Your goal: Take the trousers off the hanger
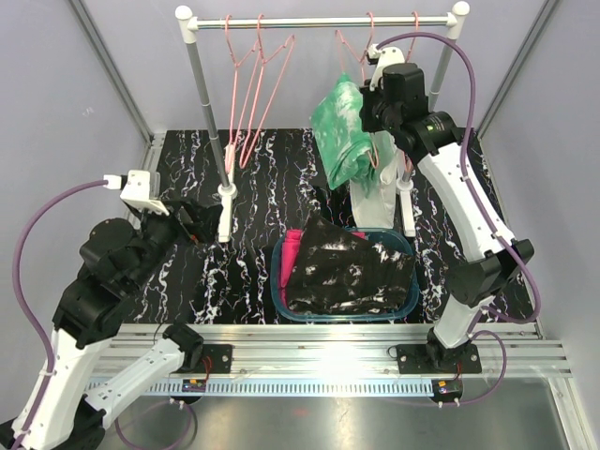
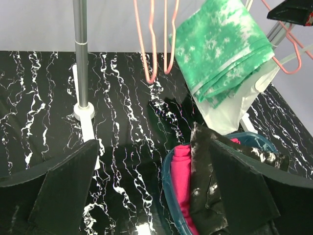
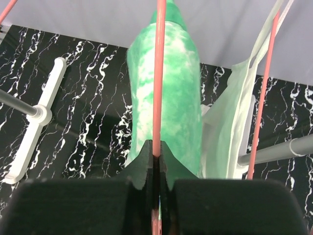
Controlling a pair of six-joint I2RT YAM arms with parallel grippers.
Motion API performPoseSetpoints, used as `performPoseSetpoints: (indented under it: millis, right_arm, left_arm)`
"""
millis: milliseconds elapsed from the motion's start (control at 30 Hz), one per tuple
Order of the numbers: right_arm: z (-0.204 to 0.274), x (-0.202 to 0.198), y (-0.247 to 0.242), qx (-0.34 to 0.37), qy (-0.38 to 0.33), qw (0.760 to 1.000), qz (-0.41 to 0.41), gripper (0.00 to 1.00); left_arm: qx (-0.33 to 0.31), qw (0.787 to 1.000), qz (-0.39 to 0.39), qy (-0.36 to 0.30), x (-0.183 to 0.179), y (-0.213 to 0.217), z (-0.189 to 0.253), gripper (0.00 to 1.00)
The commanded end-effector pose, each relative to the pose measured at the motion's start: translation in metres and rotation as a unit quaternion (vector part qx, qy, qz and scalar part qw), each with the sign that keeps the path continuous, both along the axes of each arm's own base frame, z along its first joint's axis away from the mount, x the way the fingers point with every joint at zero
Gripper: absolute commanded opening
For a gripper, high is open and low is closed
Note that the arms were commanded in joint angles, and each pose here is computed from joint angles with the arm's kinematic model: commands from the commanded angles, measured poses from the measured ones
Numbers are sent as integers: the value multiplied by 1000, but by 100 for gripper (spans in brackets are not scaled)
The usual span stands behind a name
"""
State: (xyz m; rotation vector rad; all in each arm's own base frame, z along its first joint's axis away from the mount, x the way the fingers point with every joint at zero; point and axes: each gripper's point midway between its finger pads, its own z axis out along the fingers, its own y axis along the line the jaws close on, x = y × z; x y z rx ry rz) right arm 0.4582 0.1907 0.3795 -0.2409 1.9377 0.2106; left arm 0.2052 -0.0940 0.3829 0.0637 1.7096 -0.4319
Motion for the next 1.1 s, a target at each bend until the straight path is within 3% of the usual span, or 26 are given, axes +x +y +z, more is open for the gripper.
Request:
performPoseSetpoints:
  millis: [0,633,1067]
  right_arm:
    - [25,4,8,19,-34,999,18,0]
    - [162,-30,-9,112,-180,977,4,0]
    - [190,-74,-6,163,-176,970,48,0]
  left_arm:
    - [2,1000,-8,-8,1,-2,3,99]
    - [-14,999,-34,3,2,-16,11,99]
    - [-37,992,-122,-4,3,-55,26,99]
